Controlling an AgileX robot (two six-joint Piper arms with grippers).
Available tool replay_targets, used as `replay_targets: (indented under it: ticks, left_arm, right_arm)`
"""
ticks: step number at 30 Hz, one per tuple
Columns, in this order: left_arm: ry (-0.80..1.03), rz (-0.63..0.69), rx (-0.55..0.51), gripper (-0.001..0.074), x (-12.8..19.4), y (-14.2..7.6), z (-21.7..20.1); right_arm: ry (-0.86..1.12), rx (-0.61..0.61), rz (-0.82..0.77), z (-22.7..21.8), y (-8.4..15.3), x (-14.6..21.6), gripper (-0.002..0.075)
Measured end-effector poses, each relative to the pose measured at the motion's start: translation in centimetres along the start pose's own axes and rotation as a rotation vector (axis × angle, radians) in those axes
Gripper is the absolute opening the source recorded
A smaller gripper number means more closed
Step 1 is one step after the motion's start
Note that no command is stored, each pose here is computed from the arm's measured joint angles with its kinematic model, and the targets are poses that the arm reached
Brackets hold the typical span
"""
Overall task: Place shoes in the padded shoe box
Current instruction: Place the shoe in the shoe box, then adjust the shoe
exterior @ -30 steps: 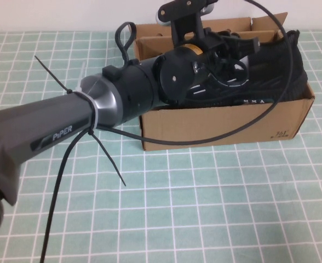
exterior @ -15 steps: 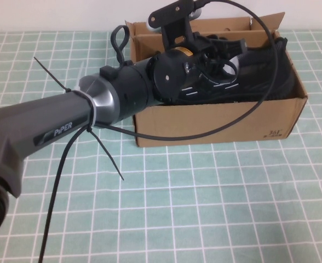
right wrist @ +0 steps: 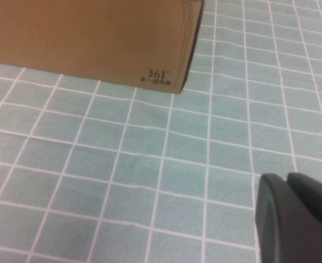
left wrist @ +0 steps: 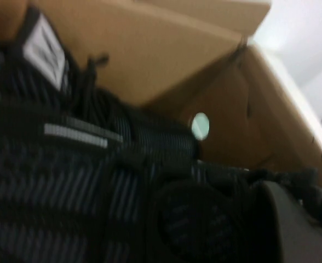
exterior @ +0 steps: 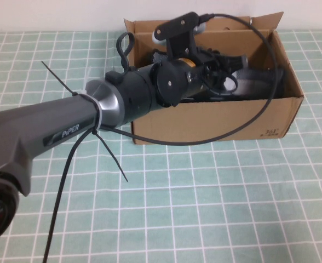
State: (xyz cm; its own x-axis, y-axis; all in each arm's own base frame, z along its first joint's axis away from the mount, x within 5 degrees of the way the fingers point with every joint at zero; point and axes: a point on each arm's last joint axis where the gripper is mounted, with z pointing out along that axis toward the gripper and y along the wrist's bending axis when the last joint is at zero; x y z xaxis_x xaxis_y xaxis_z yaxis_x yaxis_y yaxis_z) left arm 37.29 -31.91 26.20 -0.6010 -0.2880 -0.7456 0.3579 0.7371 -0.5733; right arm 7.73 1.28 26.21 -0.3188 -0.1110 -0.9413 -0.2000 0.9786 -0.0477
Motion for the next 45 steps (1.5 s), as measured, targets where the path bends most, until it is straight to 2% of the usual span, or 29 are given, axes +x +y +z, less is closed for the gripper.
replay_targets:
  ticks: [4, 7, 10, 15, 19, 22, 25, 27, 30, 33, 37, 45]
  left_arm:
    - [0.023, -0.007, -0.003, 0.0006, 0.3, 0.1, 0.1]
    - [0.020, -0.029, -0.005, 0.0046, 0.3, 0.2, 0.1]
    - [0.019, -0.062, -0.005, 0.0134, 0.2, 0.2, 0.1]
    - [-0.005, -0.081, 0.006, 0.0330, -0.5, -0.2, -0.5]
    - [-0.047, -0.017, 0.031, 0.0384, -2.2, -1.2, -1.9]
    - [-0.089, 0.097, 0.045, 0.0359, -3.8, -1.9, -3.4]
    - [-0.128, 0.184, 0.030, 0.0239, -5.5, -1.4, -4.5]
    - [-0.134, 0.200, -0.003, 0.0122, -6.5, 0.0, -4.6]
    - [-0.110, 0.190, -0.055, 0.0035, -7.3, 2.4, -4.4]
    - [-0.064, 0.183, -0.095, 0.0008, -7.1, 4.4, -3.6]
    - [0.046, 0.240, -0.118, 0.0001, -6.3, 5.6, -1.7]
    - [0.278, 0.466, -0.183, -0.0001, -5.6, 6.9, 2.4]
  right_arm:
    - [0.000, 0.000, 0.000, 0.0, 0.0, 0.0, -0.0007]
    - [0.000, 0.000, 0.000, 0.0, 0.0, 0.0, -0.0007]
    - [0.000, 0.000, 0.000, 0.0, 0.0, 0.0, -0.0007]
    - [0.000, 0.000, 0.000, 0.0, 0.0, 0.0, -0.0007]
    - [0.000, 0.000, 0.000, 0.0, 0.0, 0.0, -0.0007]
    - [0.000, 0.000, 0.000, 0.0, 0.0, 0.0, -0.0008]
    - [0.000, -0.001, 0.002, 0.0, 0.0, 0.0, -0.0007]
    - [0.000, -0.001, 0.002, 0.0, 0.0, 0.0, -0.0007]
    - [0.000, -0.001, 0.002, 0.0, 0.0, 0.0, -0.0007]
    - [0.000, -0.001, 0.002, 0.0, 0.0, 0.0, -0.0007]
    - [0.000, 0.000, 0.000, 0.0, 0.0, 0.0, -0.0007]
    - [0.000, 0.000, 0.000, 0.0, 0.0, 0.0, -0.0007]
